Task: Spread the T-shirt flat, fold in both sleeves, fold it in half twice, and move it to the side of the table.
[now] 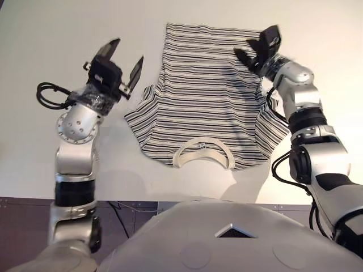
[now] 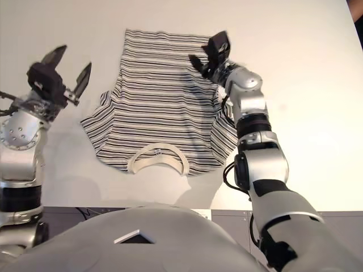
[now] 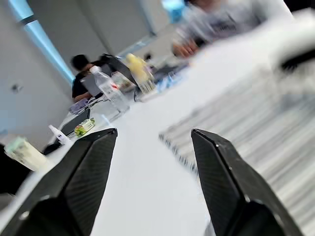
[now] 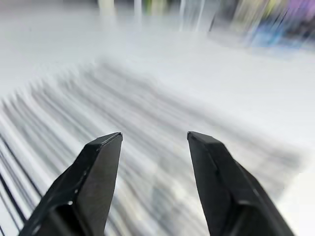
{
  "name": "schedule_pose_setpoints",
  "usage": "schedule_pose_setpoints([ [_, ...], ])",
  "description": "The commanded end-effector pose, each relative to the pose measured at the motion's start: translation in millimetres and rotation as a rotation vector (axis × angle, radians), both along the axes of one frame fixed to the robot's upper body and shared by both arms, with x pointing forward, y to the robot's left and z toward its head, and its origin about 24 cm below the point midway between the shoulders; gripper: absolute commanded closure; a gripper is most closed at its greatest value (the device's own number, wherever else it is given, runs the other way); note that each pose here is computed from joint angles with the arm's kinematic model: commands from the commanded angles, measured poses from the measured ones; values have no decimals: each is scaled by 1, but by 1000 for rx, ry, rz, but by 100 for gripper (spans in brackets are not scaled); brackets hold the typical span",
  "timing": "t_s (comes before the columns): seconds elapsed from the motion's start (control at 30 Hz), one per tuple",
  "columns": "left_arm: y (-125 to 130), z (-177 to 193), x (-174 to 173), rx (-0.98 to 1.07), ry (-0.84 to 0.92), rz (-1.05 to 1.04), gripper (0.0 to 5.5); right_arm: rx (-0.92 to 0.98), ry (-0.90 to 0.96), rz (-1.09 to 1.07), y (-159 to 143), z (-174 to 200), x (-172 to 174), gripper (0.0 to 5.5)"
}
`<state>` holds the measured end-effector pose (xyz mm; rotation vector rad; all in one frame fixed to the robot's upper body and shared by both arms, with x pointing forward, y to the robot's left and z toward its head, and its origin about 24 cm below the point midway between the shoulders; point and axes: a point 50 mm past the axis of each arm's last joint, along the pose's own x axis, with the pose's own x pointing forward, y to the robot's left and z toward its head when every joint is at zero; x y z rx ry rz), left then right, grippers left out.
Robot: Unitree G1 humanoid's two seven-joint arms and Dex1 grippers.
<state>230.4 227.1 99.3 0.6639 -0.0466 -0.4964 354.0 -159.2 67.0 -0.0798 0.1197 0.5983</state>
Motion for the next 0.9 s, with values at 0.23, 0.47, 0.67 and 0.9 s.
schedule_pose_setpoints([
  [0.23, 90, -25, -59, 892, 217, -638, 255, 119, -304, -463, -45, 65, -118, 306],
  [0.47, 101, -51, -72, 929, 248, -689, 227, 121, -249, -499, -35, 62, -123, 306],
  [0.67, 70, -75, -51, 852, 126, -600, 227, 109, -233, -459, -32, 66, -114, 306],
  [0.9, 69, -87, -51, 869, 114, -545, 227, 105, -228, -414, -28, 68, -105, 306],
])
